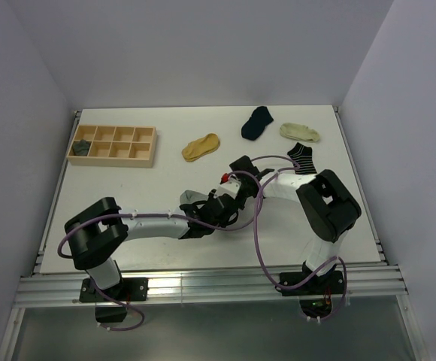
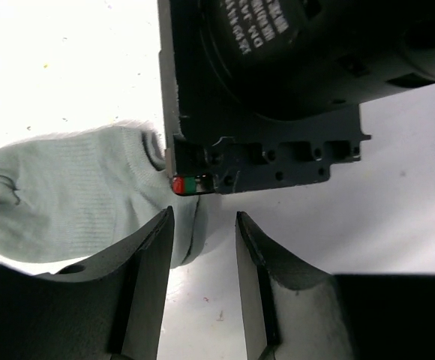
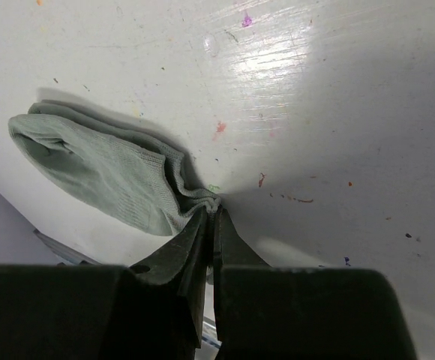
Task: Roll the socks
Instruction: Roll the sock at the center of the board.
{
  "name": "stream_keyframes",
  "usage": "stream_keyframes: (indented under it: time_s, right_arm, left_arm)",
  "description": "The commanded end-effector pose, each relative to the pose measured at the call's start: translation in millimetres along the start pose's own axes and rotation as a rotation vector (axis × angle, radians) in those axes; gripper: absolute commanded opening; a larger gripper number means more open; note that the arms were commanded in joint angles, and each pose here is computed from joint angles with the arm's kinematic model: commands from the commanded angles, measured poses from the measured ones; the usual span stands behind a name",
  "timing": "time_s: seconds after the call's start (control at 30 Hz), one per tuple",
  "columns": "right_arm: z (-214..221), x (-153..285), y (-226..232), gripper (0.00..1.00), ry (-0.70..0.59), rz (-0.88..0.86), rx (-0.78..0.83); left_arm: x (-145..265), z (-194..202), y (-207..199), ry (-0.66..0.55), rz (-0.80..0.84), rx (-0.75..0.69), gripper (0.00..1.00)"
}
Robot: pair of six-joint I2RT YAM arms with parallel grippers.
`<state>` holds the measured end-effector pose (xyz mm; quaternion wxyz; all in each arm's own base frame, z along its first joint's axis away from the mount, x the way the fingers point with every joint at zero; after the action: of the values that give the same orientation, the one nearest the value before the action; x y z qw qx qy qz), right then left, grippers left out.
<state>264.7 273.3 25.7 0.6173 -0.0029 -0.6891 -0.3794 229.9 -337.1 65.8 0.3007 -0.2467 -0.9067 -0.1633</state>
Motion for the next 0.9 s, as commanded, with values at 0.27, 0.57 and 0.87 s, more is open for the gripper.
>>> stream_keyframes:
  time_s: [0.27, 0.57, 0.87]
  right_arm:
    - [0, 1, 12, 0.0, 0.013, -0.012, 0.009]
    - [0, -1, 10, 0.0, 0.023, -0.012, 0.002]
    - [2, -2, 8, 0.0, 0.036, -0.011, -0.005]
  left_arm:
    - [-3, 8, 1, -0.019, -0.046, -0.055, 0.44]
    - [-4, 23, -3, 0.004, -0.062, -0.083, 0.44]
    - [-8, 24, 12, 0.001, -0.162, -0.095, 0.43]
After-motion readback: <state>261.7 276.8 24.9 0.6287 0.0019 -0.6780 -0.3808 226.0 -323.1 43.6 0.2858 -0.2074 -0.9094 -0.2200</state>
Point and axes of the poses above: each gripper's point midway between its finger pads, its own x axis back along the fingers, its own y axis along the line the jaws close on, z = x × y, the point moved 1 cm from there along x, back along the fingers, and after that the axes turned 9 degrees about -x, right-handed, at the moved point
